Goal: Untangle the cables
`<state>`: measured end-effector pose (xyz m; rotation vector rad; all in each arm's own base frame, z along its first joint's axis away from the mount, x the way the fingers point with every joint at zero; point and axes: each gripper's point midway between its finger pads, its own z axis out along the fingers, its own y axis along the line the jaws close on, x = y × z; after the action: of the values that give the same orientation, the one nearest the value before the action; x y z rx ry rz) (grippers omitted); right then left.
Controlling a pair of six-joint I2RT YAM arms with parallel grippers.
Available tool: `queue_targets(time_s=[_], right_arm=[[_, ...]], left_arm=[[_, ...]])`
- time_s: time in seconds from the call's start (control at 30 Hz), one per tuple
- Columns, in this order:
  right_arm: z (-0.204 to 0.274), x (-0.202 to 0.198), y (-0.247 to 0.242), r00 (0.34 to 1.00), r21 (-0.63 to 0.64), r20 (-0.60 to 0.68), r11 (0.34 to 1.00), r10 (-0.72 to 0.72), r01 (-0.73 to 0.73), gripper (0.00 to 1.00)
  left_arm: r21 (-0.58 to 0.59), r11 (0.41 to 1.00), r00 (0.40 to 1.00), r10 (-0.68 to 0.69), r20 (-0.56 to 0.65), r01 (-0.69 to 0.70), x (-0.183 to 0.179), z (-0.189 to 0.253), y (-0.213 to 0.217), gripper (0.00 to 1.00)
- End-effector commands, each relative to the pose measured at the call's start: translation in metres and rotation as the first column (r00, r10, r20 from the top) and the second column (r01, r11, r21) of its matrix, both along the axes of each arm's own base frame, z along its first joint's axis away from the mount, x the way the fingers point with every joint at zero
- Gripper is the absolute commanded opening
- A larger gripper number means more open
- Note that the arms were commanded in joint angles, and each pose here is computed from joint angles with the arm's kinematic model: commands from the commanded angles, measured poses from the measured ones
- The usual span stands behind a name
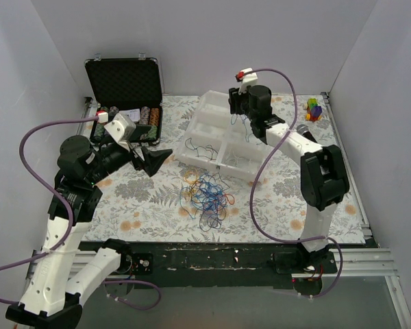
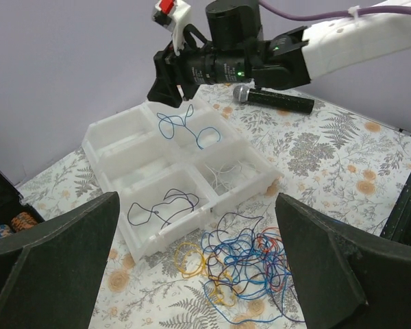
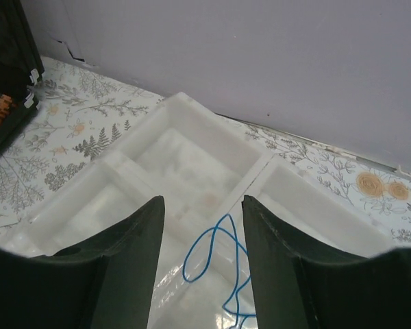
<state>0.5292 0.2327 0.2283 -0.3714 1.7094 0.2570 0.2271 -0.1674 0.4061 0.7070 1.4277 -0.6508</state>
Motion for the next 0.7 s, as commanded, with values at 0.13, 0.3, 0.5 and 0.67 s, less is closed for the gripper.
queue_targets(time_s=[0.13, 0.3, 0.5, 0.67], right_arm=[[-0.039, 0.036, 0.008, 0.988, -0.057, -0.146, 0.997, -0.058, 0.050, 0.59], [-0.059, 0.033, 0.005, 0.980, -0.083, -0.187, 0.995, -0.071, 0.057, 0.55], [-0.062, 0.030, -0.001, 0.970, -0.071, -0.222, 0.994, -0.100, 0.086, 0.37], [-0.055, 0.020, -0.008, 0.967, -0.042, -0.232, 0.994, -0.105, 0.098, 0.04]], left_arm=[[0.037, 0.999, 0.999, 0.026, 0.047, -0.027, -0.003, -0.004, 0.007, 0.98], [0.034, 0.999, 0.998, 0.026, 0.050, -0.028, -0.002, -0.004, 0.007, 0.98], [0.030, 0.999, 0.999, 0.023, 0.045, -0.024, -0.003, -0.005, 0.006, 0.98], [0.027, 0.999, 0.998, 0.029, 0.057, -0.031, -0.003, -0.002, 0.008, 0.98]])
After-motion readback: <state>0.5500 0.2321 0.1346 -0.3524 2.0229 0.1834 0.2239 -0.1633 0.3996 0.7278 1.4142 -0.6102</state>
